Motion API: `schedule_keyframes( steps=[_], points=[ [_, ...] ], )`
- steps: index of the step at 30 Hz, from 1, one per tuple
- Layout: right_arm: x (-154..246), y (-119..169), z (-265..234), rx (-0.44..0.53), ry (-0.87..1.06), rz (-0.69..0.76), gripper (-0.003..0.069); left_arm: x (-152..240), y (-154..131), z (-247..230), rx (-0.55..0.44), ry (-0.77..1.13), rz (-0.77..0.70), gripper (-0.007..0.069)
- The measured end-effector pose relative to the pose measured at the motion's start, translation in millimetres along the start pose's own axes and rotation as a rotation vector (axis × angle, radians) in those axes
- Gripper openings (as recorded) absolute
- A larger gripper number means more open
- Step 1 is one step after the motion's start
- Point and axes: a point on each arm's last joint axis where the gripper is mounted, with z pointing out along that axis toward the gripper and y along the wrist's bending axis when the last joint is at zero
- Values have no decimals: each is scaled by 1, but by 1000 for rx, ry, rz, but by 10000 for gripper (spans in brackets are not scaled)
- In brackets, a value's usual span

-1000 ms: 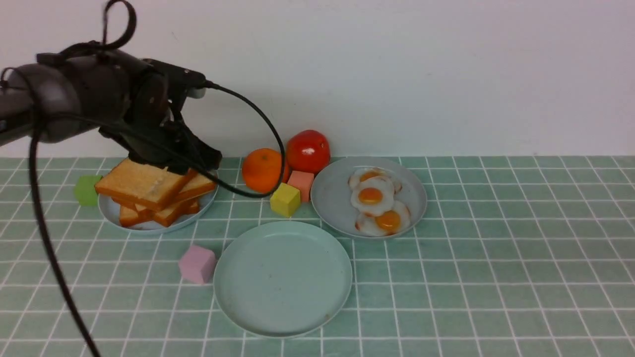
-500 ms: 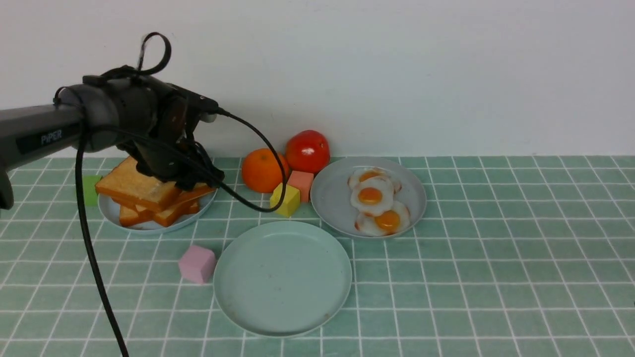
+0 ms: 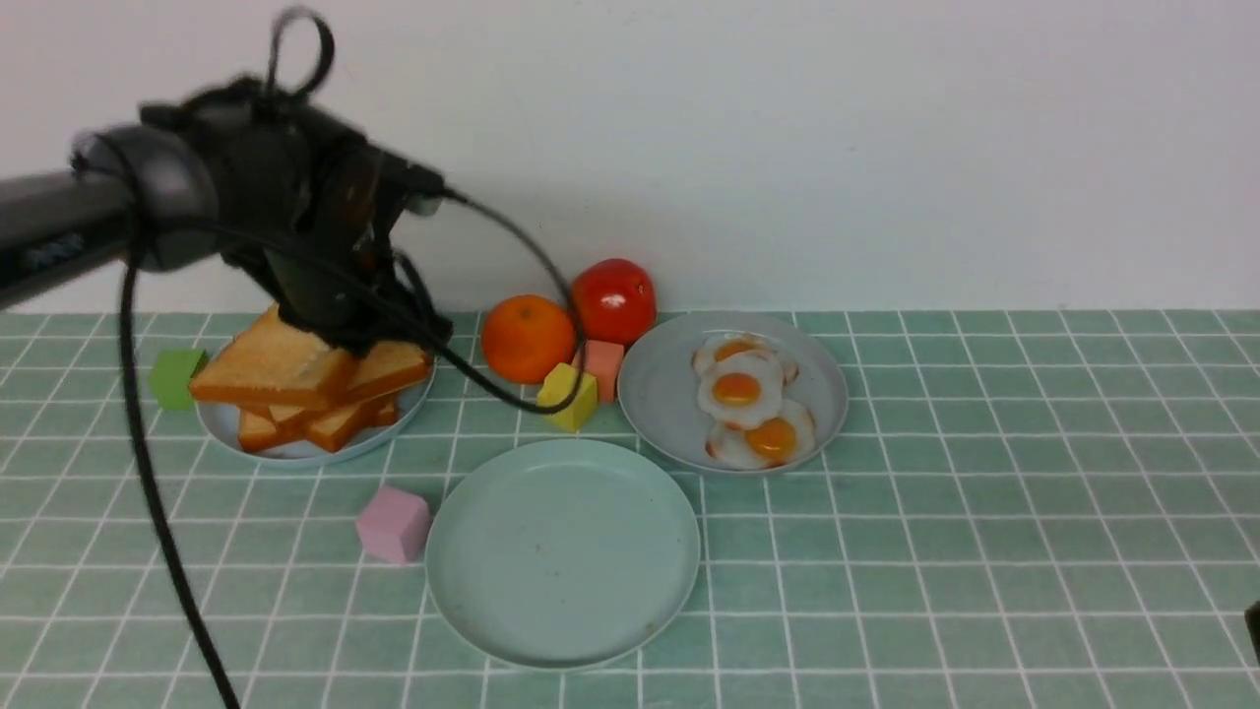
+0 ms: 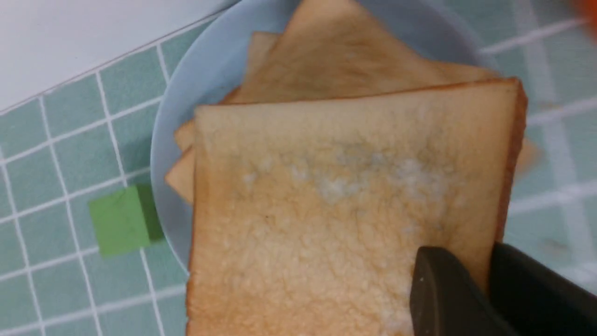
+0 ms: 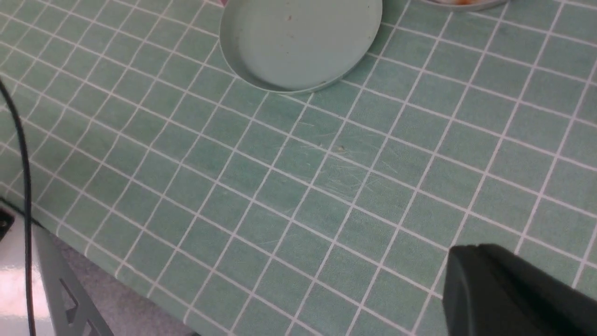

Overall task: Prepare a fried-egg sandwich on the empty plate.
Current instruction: Use the left arm to put a slice of bread into the empty plate in the middle

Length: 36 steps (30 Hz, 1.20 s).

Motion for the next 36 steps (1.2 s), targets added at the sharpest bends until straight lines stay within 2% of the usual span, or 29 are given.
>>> schedule_keyframes(
  steps=[3, 7, 8, 10, 13, 20, 28, 30, 32, 33, 35, 36],
  points=[
    [0, 0, 0, 0, 5, -14, 22, 7, -33, -51, 60, -71, 67, 92],
    [1, 0, 0, -4, 16, -27, 22, 50, -93, -93, 188, -87, 206, 87],
    [1, 0, 0, -4, 16, -27, 22, 50, -95, -95, 194, -93, 211, 87],
    [1, 0, 0, -4, 16, -27, 22, 76, -122, -97, 247, -76, 292, 87],
    [1, 0, 0, -4, 16, -27, 25, 91, -142, -90, 288, -89, 346, 87],
    [1, 1, 0, -8, 14, -25, 32, 88, -164, -57, 318, -165, 396, 87],
    [3, 3, 0, -36, 37, -16, 43, 95, -176, -24, 278, -117, 502, 89],
    [4, 3, 0, -38, 49, -16, 47, 97, -176, -21, 271, -105, 513, 117],
    [5, 4, 0, -39, 56, -7, 65, 97, -176, -21, 269, -106, 517, 193],
    [5, 4, 0, -39, 57, -5, 70, 97, -176, -21, 269, -106, 517, 193],
    [5, 4, 0, -39, 58, 13, 119, 95, -176, -22, 268, -109, 506, 295],
    [5, 4, 0, -39, 58, 14, 124, 95, -176, -22, 268, -109, 506, 302]
  ],
)
